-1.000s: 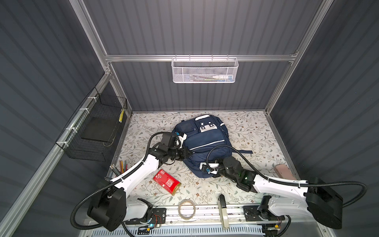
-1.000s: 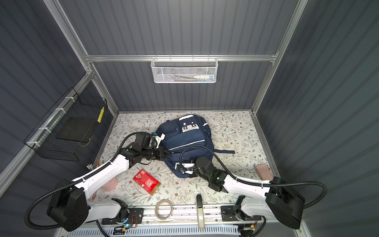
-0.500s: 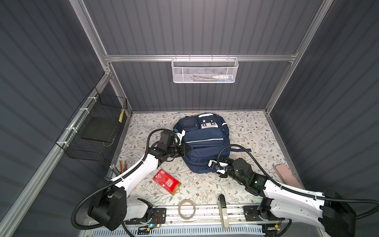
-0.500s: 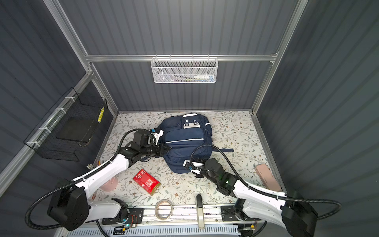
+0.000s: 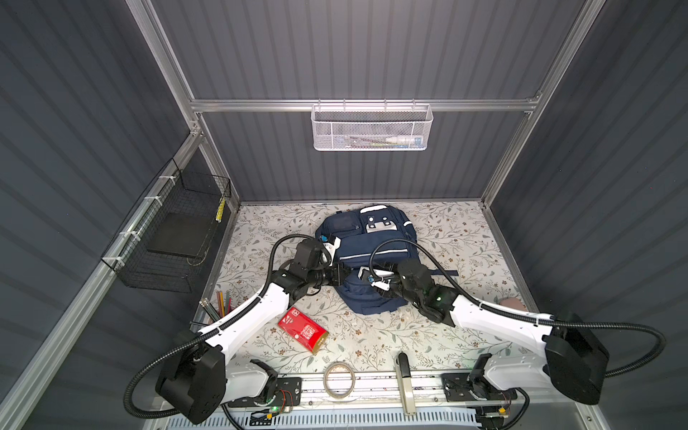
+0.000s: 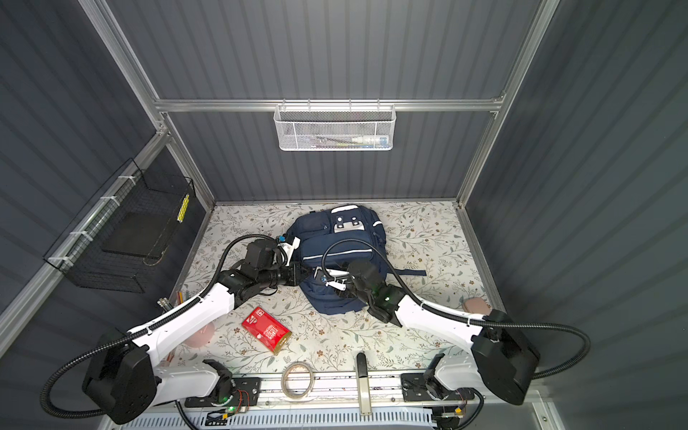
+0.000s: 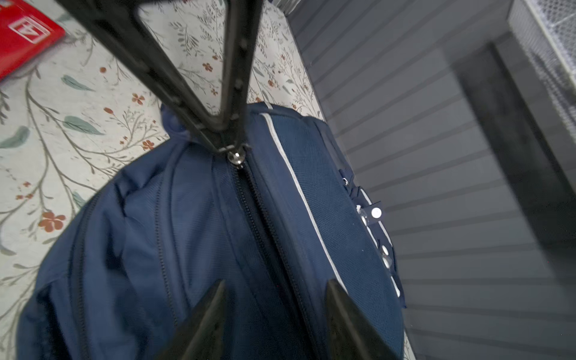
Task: Pack books, pencil case, and school supplies into a backpack
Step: Unzip the student bag at the center of the table.
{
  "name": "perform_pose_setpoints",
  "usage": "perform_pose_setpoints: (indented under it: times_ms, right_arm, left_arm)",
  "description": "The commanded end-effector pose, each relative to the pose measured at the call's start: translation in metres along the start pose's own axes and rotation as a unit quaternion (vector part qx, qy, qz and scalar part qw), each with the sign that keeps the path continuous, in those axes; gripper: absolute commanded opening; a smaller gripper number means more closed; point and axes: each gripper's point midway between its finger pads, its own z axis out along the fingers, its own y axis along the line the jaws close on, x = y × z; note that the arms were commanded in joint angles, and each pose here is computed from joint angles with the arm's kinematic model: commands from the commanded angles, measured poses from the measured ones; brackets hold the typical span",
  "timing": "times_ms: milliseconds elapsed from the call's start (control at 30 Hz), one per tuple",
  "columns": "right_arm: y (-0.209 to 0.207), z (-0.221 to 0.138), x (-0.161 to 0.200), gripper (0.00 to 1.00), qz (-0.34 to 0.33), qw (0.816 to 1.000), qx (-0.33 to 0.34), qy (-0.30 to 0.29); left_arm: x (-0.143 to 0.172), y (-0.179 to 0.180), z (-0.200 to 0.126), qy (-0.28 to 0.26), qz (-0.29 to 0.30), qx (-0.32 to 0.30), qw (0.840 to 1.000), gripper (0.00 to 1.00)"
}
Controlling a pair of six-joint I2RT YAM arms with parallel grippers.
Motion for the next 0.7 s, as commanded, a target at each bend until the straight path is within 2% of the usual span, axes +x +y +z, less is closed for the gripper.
perform_pose_setpoints:
  times_ms: [0, 167, 267, 367, 433, 533, 667]
  right_arm:
    - [0.003, 0.006, -0.001, 0.52, -0.025, 0.999, -0.029, 0.002]
    - [0.008, 0.022, -0.011, 0.49, -0.037, 0.998, -0.052, -0.005]
    - [0.009, 0.03, -0.013, 0.41, -0.033, 0.998, -0.058, -0.004]
    - [0.012, 0.036, -0.012, 0.13, -0.037, 0.997, -0.064, 0.004]
    - [0.014, 0.035, -0.009, 0.0, -0.039, 0.997, -0.067, 0.009]
    - [0.021, 0.027, -0.003, 0.0, -0.046, 0.996, -0.075, 0.006]
    - [0.034, 0.011, 0.003, 0.0, -0.065, 0.993, -0.095, -0.015]
  left_arm:
    - [-0.008, -0.012, -0.011, -0.017, 0.017, 0.013, 1.0, 0.0]
    - [-0.005, -0.013, -0.011, -0.014, 0.012, 0.021, 1.0, 0.0]
    - [-0.002, -0.011, -0.01, -0.011, 0.012, 0.017, 1.0, 0.0]
    - [-0.002, -0.01, -0.011, -0.009, 0.015, 0.012, 1.0, 0.0]
    - [-0.003, -0.002, -0.013, -0.012, 0.018, -0.013, 1.0, 0.0]
    - [-0.005, 0.024, -0.019, -0.018, 0.005, -0.081, 0.997, 0.0]
    - [-0.02, 0.051, -0.034, -0.047, -0.036, -0.105, 0.993, 0.0]
